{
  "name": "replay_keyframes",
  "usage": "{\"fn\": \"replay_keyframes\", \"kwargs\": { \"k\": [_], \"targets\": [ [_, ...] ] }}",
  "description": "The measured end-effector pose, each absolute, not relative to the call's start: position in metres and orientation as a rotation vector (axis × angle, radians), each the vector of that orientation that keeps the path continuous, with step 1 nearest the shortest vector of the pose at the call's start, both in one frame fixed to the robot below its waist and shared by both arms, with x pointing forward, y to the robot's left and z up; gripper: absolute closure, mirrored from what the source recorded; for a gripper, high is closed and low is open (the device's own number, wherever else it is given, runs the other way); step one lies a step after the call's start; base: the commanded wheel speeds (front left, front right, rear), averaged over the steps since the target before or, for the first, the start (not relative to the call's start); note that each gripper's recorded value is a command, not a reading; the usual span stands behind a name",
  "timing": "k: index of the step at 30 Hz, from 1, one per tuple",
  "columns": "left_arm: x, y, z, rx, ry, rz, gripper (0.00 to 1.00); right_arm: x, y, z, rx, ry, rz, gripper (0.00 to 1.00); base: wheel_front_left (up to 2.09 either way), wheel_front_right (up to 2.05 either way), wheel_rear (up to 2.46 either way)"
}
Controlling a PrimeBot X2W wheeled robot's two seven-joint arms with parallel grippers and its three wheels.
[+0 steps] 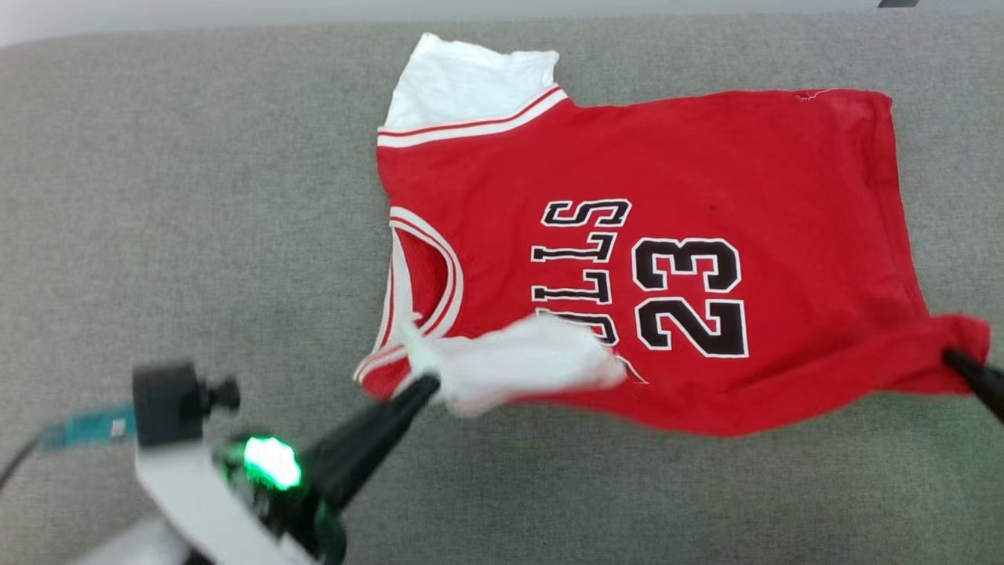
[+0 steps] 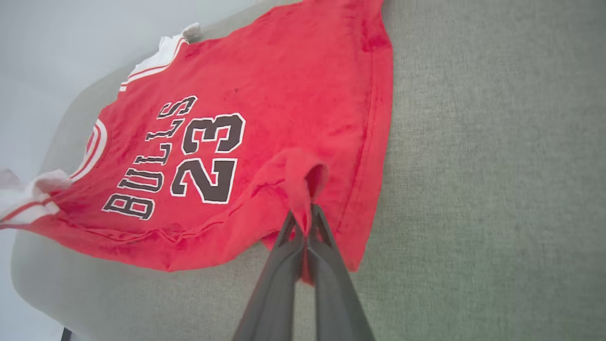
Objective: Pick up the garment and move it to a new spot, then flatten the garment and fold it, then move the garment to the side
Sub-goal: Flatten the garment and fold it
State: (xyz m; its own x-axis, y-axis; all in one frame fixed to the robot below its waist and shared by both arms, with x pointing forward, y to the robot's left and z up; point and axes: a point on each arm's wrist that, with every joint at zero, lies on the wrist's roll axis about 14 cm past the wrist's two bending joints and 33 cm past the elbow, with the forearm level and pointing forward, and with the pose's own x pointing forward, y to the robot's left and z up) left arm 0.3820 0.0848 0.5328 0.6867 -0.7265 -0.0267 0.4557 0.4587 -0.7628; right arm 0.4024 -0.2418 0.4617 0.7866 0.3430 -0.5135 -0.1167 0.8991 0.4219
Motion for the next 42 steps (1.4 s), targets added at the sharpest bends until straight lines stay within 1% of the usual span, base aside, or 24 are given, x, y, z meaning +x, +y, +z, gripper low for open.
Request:
{"fn": "replay_keyframes", "kwargs": {
  "k": [4, 7, 14, 17, 24, 32, 33, 34, 35, 36, 42],
  "targets": [
    [0.420, 0.084, 0.539, -0.799, 0.349, -0.744, 1.00, 0.429, -0.244, 0.466, 0.383, 0.574, 0.228, 1.00, 0.00, 0.00, 0.00],
    [0.452, 0.090, 0.538, -0.805, 0.326, -0.704, 1.00, 0.448, -0.246, 0.466, 0.381, 0.549, 0.205, 1.00, 0.00, 0.00, 0.00],
    [0.510, 0.118, 0.492, -0.748, 0.360, -0.529, 1.00, 0.472, -0.251, 0.450, 0.390, 0.555, 0.154, 1.00, 0.00, 0.00, 0.00],
    [0.519, 0.116, 0.474, -0.756, 0.395, -0.503, 1.00, 0.473, -0.247, 0.438, 0.397, 0.582, 0.153, 1.00, 0.00, 0.00, 0.00],
    [0.519, 0.115, 0.430, -0.720, 0.509, -0.478, 1.00, 0.480, -0.247, 0.417, 0.402, 0.604, 0.134, 1.00, 0.00, 0.00, 0.00],
    [0.513, 0.111, 0.408, -0.625, 0.586, -0.511, 1.00, 0.491, -0.247, 0.412, 0.377, 0.573, 0.125, 1.00, 0.00, 0.00, 0.00],
    [0.512, 0.111, 0.407, -0.614, 0.585, -0.513, 0.87, 0.491, -0.248, 0.411, 0.367, 0.570, 0.122, 0.91, 0.00, 0.00, 0.00],
    [0.512, 0.111, 0.407, -0.599, 0.579, -0.513, 0.53, 0.491, -0.249, 0.412, 0.356, 0.566, 0.120, 0.65, 0.00, 0.00, 0.00],
    [0.513, 0.113, 0.409, -0.586, 0.564, -0.510, 0.01, 0.491, -0.250, 0.413, 0.352, 0.553, 0.115, 0.20, 0.00, 0.00, 0.00],
    [0.513, 0.114, 0.410, -0.581, 0.555, -0.505, 0.00, 0.492, -0.251, 0.415, 0.348, 0.541, 0.110, 0.00, 0.00, 0.00, 0.00],
    [0.510, 0.127, 0.425, -0.500, 0.513, -0.507, 0.00, 0.489, -0.257, 0.430, 0.333, 0.464, 0.096, 0.00, 0.00, 0.00, 0.00]
  ]
}}
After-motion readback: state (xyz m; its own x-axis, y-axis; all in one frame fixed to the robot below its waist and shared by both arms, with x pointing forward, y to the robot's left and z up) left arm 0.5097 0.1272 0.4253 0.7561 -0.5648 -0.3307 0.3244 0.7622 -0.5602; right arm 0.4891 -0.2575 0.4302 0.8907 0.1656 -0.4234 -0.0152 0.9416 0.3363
